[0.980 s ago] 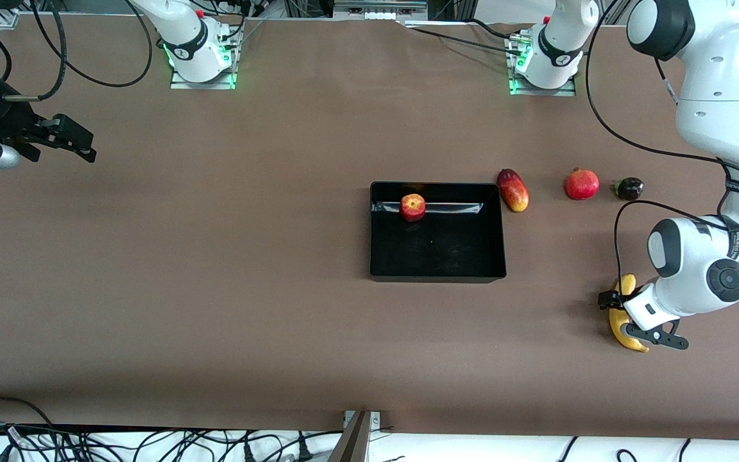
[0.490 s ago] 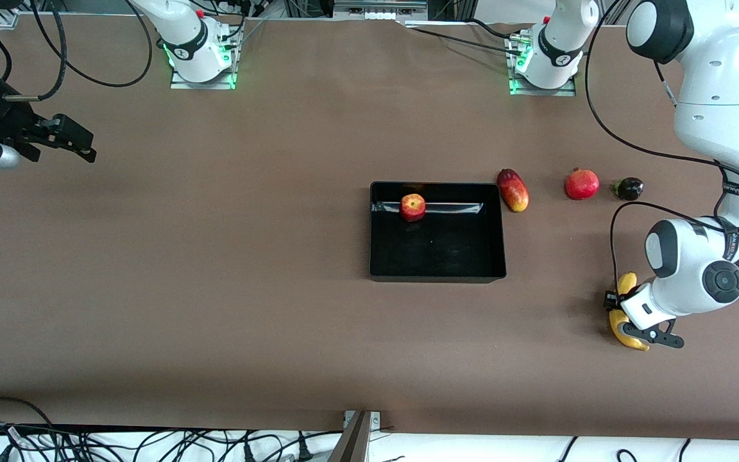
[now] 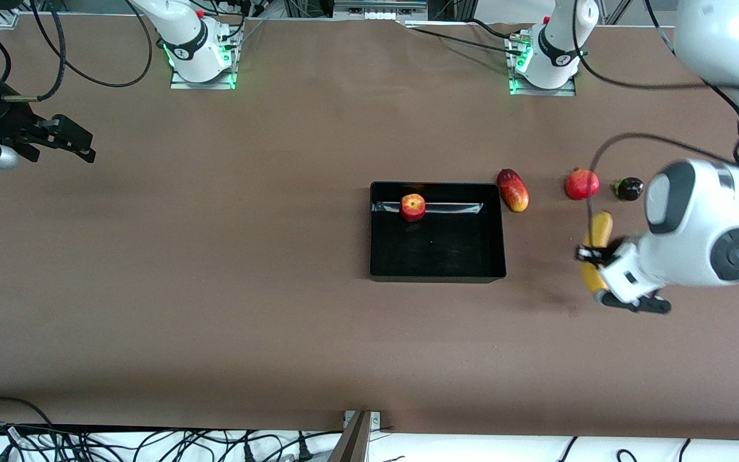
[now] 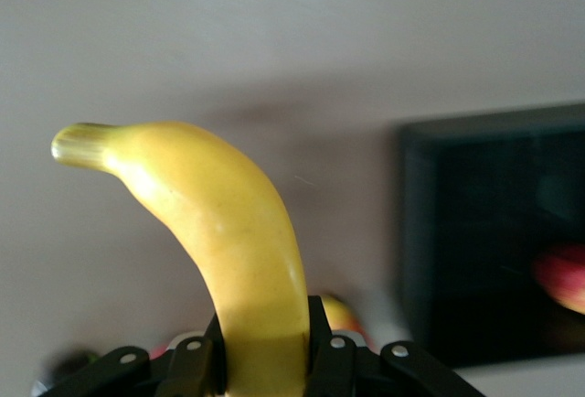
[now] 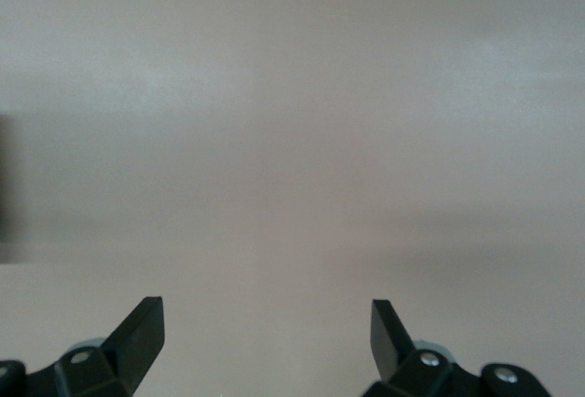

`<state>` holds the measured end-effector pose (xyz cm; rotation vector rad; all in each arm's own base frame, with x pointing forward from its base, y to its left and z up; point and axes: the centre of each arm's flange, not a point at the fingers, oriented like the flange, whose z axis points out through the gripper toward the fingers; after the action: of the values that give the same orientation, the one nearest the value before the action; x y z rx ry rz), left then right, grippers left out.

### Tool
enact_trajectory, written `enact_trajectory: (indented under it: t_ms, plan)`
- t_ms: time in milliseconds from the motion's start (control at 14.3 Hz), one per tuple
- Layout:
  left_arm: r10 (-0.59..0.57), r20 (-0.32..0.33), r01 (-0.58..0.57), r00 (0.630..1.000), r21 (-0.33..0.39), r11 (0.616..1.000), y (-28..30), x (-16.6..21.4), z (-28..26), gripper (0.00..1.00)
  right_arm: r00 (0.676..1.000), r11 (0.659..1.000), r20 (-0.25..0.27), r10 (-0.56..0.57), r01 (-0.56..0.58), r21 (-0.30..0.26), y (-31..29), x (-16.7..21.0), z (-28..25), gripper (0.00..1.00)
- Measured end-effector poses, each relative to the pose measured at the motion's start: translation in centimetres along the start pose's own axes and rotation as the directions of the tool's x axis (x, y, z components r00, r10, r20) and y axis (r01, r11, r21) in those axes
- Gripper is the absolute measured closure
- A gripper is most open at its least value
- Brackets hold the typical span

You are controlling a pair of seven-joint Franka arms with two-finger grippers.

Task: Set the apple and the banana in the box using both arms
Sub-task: 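Lift the banana with the left gripper and carry it over the box, then lower the banana into the box and open the left gripper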

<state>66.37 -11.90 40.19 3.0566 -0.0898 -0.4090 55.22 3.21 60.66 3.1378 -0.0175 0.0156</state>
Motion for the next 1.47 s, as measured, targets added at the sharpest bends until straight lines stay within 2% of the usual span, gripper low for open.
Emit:
enact_trajectory:
  t_ms: [210, 350, 560, 770, 1470]
  plan:
    - [-0.077, 0.002, 0.077, 0.997, 0.011, 0.997, 11.2, -2.2, 1.6, 0.66, 1.0, 1.0, 0.0, 0.001, -0.001, 0.0, 0.1, 0.0, 0.0, 0.0]
    - [-0.11, -0.011, 0.11, 0.994, 0.002, 0.994, 14.7, -1.7, 4.6, 0.66, 1.0, 1.0, 0.0, 0.002, -0.002, 0.0, 0.1, 0.0, 0.0, 0.0]
    - [-0.137, -0.012, 0.137, 0.991, 0.001, 0.991, 16.1, -0.4, 9.3, 0.66, 1.0, 1.0, 0.0, 0.002, -0.002, 0.0, 0.1, 0.0, 0.0, 0.0]
    - [-0.153, -0.043, 0.152, 0.987, -0.016, 0.988, 16.9, 0.2, 12.0, 0.66, 1.0, 1.0, 0.0, 0.002, -0.002, 0.0, 0.1, 0.0, 0.0, 0.0]
    - [-0.166, -0.098, 0.161, 0.981, -0.06, 0.985, 19.5, -1.3, 18.5, 0.66, 1.0, 1.0, 0.0, 0.002, -0.002, 0.0, 0.1, 0.0, 0.0, 0.0]
